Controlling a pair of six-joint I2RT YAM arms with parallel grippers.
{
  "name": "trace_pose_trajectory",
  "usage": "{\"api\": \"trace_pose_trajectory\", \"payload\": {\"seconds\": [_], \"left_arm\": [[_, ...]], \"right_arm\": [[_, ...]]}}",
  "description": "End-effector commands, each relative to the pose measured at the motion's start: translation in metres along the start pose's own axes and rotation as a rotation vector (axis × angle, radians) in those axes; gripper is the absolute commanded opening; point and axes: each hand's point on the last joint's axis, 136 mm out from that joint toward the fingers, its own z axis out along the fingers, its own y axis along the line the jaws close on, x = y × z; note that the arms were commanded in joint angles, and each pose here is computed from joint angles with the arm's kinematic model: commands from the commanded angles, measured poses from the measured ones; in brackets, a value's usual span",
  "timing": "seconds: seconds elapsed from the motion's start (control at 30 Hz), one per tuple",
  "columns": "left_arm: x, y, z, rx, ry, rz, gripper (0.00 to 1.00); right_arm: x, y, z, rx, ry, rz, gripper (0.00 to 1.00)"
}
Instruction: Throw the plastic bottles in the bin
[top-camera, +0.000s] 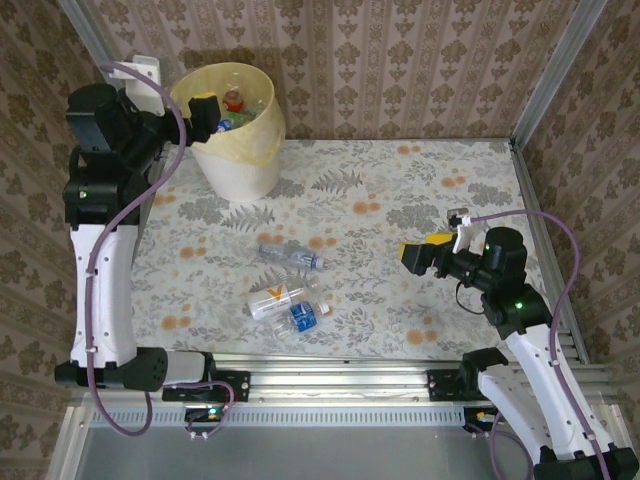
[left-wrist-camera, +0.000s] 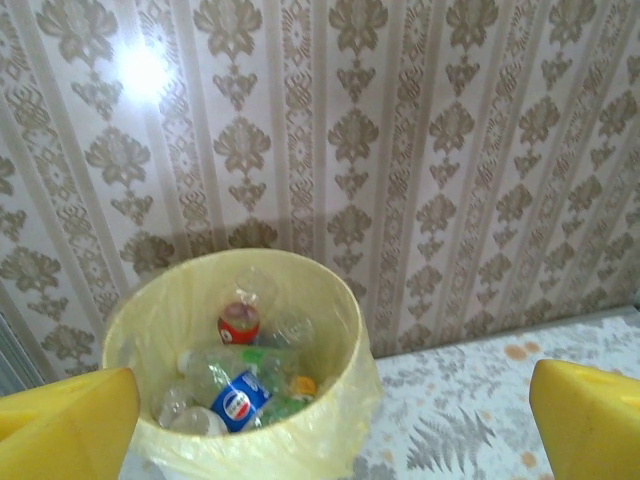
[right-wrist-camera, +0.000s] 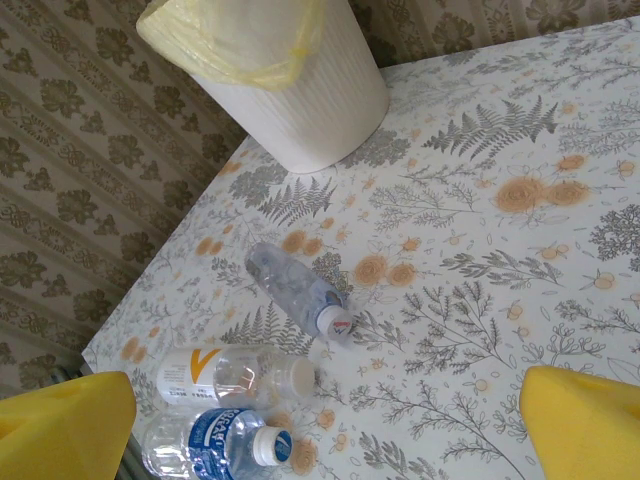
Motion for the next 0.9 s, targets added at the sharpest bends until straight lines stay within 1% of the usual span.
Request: {"api": "trace_pose_trajectory", "payload": {"seconds": [0.0,0.2,0.53,0.7,0.87], "left_arm": [[0.019,-0.023,-0.017,0.099,0.06,0.012,1.0],[0.045,-0.043,-0.04,0.178,0.127,0.023,1.0],[0.106,-0.076,-0.081,0.313,0.32,0.002,1.0],[0.135,-0.088,-0.083,0.343,0.43,-0.042,1.0],[0.172,-0.095,-0.07,0.326,0.552,-0.103,1.0]], "right_arm": [[-0.009,0.007,-0.005,0.002,-0.016,-0.028,1.0],[-0.01,0.006,-0.005,0.004,-0.014,-0.027,1.0],[-0.011,0.007,-0.001,-0.01,-0.007,-0.022,1.0],[-0.011,0.007,-0.001,-0.012,-0.009,-0.016,1.0],[-0.008,0.007,-0.003,-0.01,-0.004,-0.014,1.0]]}}
